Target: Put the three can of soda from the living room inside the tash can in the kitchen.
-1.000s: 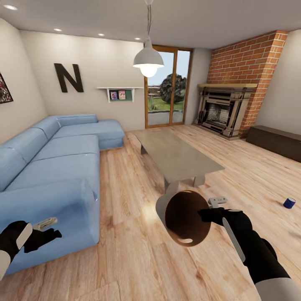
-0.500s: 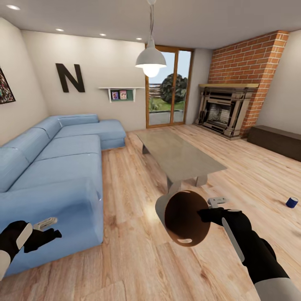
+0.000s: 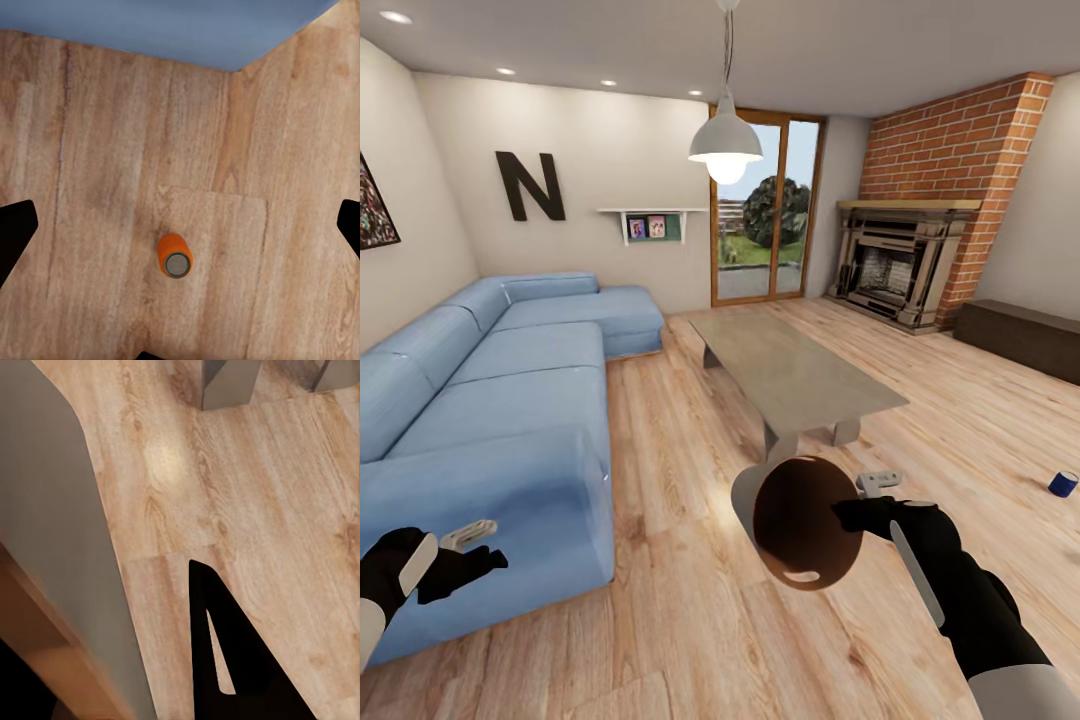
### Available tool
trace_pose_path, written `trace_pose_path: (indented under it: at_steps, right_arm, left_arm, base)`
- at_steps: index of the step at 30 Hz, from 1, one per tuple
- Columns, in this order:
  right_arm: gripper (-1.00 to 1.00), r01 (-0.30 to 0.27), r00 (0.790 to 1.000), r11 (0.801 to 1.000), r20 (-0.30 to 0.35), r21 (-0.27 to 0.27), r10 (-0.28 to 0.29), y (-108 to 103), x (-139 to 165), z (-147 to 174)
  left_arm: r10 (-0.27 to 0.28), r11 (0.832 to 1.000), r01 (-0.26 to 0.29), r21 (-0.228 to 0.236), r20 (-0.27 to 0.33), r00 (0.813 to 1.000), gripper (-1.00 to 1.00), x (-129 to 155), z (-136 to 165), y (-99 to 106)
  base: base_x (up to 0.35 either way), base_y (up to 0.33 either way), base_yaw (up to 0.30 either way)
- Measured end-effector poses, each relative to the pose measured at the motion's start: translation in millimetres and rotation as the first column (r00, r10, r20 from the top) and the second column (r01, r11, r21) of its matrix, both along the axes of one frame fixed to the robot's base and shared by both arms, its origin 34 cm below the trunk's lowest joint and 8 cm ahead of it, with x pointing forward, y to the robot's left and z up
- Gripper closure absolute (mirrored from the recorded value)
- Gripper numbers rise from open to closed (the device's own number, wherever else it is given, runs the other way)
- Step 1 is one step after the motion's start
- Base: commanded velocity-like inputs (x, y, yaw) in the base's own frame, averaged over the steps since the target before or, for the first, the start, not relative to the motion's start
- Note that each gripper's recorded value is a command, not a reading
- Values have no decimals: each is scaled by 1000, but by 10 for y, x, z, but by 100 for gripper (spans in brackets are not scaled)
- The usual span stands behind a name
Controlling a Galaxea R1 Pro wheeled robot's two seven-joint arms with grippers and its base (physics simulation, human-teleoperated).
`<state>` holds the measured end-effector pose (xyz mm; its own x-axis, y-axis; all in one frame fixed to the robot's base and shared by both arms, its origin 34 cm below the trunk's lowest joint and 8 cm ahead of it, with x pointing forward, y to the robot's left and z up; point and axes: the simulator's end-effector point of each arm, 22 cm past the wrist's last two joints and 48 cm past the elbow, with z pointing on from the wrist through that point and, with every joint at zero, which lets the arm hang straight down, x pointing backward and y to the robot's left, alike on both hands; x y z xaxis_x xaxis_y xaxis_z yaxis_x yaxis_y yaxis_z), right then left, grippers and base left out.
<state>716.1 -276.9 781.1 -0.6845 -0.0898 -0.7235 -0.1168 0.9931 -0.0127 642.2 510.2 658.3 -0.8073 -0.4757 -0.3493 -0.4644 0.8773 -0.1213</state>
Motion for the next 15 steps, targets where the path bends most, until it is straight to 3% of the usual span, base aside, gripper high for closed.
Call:
trace_pose_path:
  at_steps: [10,12,15]
  right_arm:
    - [100,-3,1000,1000,-10,5,3,23,-1,-62]
    - [100,-5,1000,1000,-12,-1,5,24,-3,-76]
    - [100,-16,1000,1000,-17,-3,16,64,-10,-100]
  left_arm:
    - [-2,1000,2,5,-39,999,-100,-70,-80,2]
    - [-23,1000,25,17,-109,994,-100,-133,-145,-145]
    - [-66,994,80,76,-174,983,-100,-158,-213,-289]
  base:
    - [19,28,0]
    - [7,9,0]
    - [4,4,0]
